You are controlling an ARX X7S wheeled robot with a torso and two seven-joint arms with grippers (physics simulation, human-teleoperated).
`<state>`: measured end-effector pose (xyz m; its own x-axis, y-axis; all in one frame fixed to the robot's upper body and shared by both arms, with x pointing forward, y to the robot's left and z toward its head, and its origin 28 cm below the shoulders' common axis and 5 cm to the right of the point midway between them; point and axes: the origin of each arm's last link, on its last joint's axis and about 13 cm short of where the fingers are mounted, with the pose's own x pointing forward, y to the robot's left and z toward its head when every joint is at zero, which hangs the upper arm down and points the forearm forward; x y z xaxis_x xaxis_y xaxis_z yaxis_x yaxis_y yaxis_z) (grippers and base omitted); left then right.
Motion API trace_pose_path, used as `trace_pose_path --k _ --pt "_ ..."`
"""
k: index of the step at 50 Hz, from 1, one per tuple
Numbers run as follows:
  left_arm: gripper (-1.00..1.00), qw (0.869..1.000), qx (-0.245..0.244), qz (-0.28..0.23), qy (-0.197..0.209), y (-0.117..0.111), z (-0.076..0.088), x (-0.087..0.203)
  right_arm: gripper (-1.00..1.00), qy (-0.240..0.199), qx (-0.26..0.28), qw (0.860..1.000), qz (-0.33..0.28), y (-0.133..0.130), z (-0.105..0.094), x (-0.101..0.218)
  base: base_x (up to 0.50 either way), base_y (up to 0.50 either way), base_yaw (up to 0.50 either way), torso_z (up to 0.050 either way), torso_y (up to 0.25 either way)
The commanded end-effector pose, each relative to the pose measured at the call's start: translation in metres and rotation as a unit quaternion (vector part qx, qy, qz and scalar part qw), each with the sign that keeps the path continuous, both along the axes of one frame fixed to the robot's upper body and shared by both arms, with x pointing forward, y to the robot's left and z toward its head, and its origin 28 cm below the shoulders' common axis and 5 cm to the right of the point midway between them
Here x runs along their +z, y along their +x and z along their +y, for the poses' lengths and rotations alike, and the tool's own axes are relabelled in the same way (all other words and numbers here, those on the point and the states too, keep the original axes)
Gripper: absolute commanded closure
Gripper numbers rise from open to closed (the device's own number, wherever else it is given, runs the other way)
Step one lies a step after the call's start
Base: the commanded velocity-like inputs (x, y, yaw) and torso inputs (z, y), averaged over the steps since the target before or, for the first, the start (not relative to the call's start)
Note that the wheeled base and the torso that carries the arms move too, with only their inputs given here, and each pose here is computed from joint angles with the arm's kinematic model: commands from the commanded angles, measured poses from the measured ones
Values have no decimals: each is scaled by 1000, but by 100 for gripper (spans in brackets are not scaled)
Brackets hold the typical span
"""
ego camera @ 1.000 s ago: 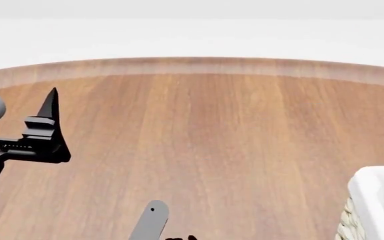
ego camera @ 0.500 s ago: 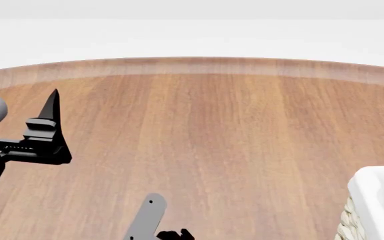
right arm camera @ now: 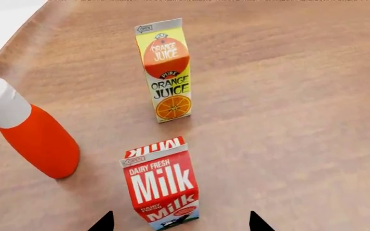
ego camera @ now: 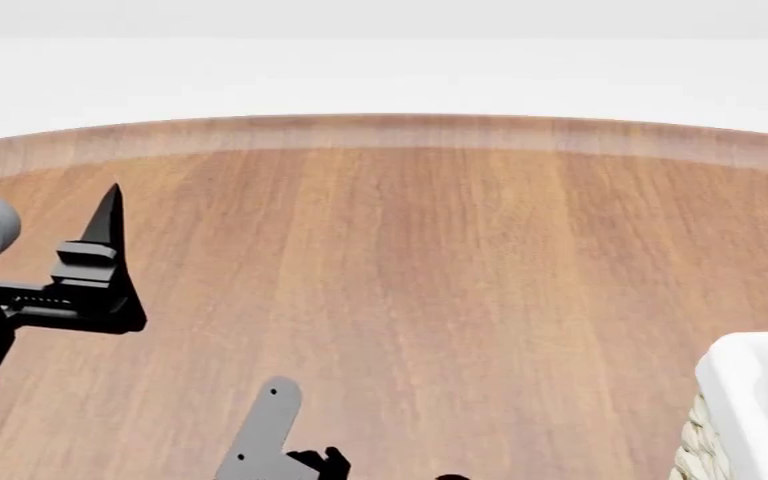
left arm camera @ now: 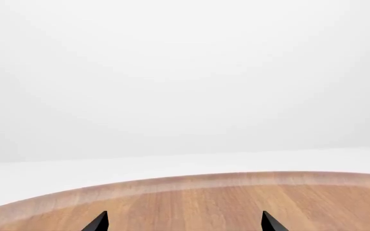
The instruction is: Pick the milk and place it in the basket.
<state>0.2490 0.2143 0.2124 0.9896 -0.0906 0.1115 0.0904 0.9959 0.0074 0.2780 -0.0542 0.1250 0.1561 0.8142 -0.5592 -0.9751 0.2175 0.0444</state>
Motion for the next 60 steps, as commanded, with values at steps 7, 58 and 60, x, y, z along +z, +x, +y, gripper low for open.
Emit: trace_pose_path --k 7,58,60 --pt "-100 1000 -1 2 1 1 0 -2 -100 15 34 999 16 10 14 -14 0 0 0 0 0" --pt "-100 1000 -3 7 -3 2 0 -6 -100 26 95 992 84 33 37 -63 0 0 0 0 0" --pt "-100 1000 -3 8 -3 2 0 -6 -100 29 92 992 87 35 36 -66 0 0 0 0 0"
